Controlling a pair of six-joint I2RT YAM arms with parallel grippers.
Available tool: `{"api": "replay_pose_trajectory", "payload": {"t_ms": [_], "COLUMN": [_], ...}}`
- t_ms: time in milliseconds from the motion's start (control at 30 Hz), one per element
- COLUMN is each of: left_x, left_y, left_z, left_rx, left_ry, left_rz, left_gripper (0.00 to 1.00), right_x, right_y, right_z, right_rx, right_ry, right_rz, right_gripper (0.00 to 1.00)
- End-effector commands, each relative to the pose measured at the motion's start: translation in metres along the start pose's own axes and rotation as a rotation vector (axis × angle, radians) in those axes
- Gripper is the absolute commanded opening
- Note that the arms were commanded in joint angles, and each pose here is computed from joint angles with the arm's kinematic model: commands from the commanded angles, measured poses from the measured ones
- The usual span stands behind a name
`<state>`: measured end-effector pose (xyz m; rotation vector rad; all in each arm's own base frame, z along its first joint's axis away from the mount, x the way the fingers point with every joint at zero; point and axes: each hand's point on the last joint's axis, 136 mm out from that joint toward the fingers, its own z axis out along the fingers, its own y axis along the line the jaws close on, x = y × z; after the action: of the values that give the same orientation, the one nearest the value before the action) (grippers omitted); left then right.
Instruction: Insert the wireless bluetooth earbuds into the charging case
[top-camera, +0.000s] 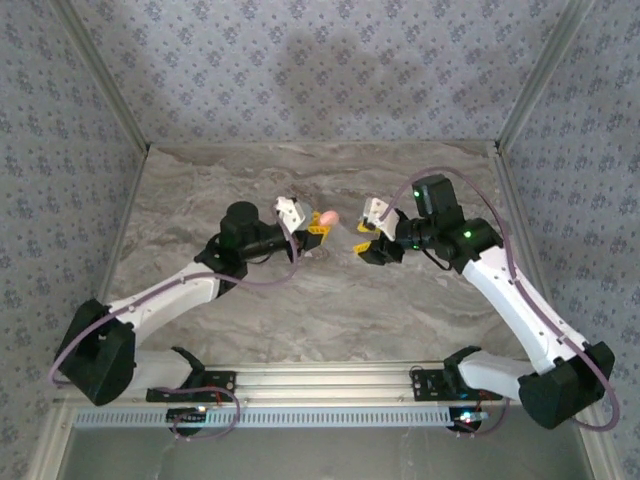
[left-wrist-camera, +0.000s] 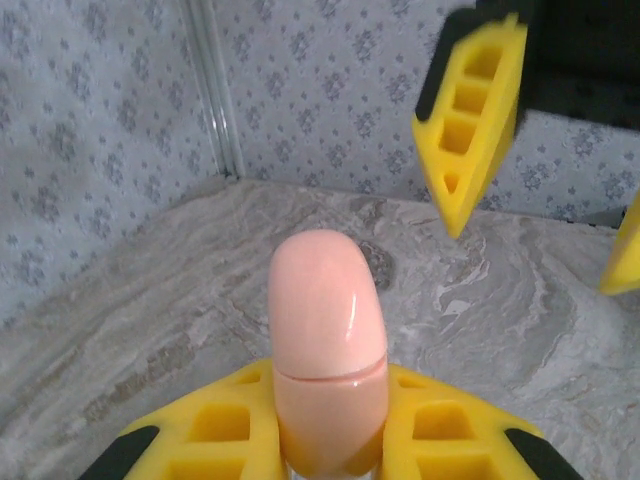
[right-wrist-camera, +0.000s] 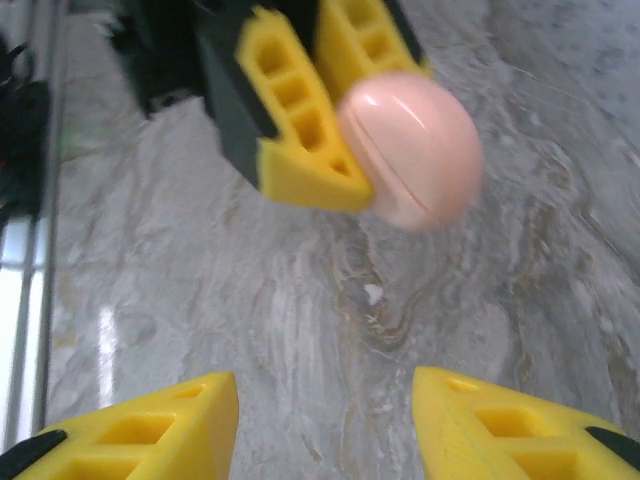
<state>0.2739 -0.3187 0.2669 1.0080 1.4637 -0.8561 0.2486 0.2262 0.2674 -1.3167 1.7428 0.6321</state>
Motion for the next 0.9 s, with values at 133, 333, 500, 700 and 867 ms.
{"api": "replay_pose_trajectory", "payload": {"t_ms": [133, 333, 500, 700, 867], "left_x": [0.027, 0.074, 0.114, 0.148, 0.166], "left_y": [0.027, 0.034, 0.034, 0.034, 0.034], "left_z": [0.021, 0.05, 0.071, 0.094, 0.109], "left_rx": [-0.105, -0.131, -0.144, -0.119, -0.104], "left_ry": [0.161, 0.344, 0.509, 0.589, 0.625], "left_rz": [-0.431, -0.827, -1.015, -1.154, -1.235], "left_gripper": [0.12, 0.11, 0.12, 0.13, 0.14], "right_x": [0.021, 0.082, 0.108, 0.124, 0.129], "right_y": [-0.062, -0.07, -0.068, -0.064, -0.06], "right_z": [-0.007, -0.005, -0.023, -0.041, -0.043], "right_rx": [0.296, 0.436, 0.554, 0.627, 0.634], "right_ry": [-0.103, -0.062, -0.041, -0.055, -0.068], "right_rz": [0.639, 0.99, 1.039, 1.056, 1.075], "right_gripper": [0.5, 0.49, 0.48, 0.48, 0.48]}}
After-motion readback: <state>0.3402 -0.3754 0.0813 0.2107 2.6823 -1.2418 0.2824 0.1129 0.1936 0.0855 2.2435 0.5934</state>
